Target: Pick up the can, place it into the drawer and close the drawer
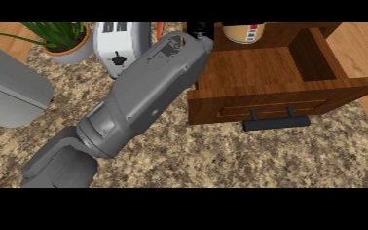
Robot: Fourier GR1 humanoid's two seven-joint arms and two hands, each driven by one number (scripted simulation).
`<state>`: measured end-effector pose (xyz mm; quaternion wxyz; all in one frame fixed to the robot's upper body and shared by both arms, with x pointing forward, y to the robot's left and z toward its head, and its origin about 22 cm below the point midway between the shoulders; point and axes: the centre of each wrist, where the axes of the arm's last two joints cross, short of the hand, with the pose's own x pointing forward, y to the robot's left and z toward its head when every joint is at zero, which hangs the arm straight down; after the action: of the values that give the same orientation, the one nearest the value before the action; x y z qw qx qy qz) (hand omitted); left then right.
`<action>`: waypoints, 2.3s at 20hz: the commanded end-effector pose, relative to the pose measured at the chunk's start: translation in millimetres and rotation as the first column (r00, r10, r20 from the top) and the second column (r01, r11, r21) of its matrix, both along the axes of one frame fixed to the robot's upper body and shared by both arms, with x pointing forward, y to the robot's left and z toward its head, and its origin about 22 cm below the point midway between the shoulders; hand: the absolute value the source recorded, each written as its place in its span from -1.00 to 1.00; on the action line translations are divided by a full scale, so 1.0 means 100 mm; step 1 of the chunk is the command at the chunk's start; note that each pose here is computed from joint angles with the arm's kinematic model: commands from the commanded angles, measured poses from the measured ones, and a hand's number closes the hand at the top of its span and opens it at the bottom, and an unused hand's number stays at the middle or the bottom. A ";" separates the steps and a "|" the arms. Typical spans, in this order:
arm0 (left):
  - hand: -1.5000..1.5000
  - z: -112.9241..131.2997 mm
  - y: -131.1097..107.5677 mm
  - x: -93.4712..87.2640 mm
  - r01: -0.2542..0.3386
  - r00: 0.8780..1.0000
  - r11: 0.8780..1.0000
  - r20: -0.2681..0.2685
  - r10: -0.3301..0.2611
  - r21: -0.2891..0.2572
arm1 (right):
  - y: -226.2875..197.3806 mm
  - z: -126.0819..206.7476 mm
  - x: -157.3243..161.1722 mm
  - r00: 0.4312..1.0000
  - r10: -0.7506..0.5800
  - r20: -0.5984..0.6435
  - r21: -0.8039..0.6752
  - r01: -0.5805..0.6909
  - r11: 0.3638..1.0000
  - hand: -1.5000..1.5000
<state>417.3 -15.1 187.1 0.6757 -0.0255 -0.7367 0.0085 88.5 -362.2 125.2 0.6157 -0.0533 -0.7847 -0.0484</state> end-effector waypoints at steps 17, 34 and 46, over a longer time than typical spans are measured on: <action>-1.00 -0.11 0.01 0.06 -0.115 0.993 0.993 -0.021 0.115 0.013 | 0.14 0.10 0.05 0.999 0.037 0.004 -0.013 -0.037 0.999 -1.00; -1.00 -0.03 -0.06 0.00 -0.096 0.991 0.994 0.093 0.100 -0.052 | 0.41 0.55 0.29 0.968 0.123 0.220 -0.524 0.011 0.852 -1.00; -1.00 0.11 -0.12 -0.02 -0.067 0.997 0.994 0.040 0.070 -0.082 | 0.96 0.45 1.16 0.976 0.124 0.179 -0.735 0.048 0.677 -1.00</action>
<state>413.0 -27.4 191.2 0.6502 -0.0223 -0.7568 0.0631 177.3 -282.4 173.9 0.4679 -0.2439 -0.8119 0.2499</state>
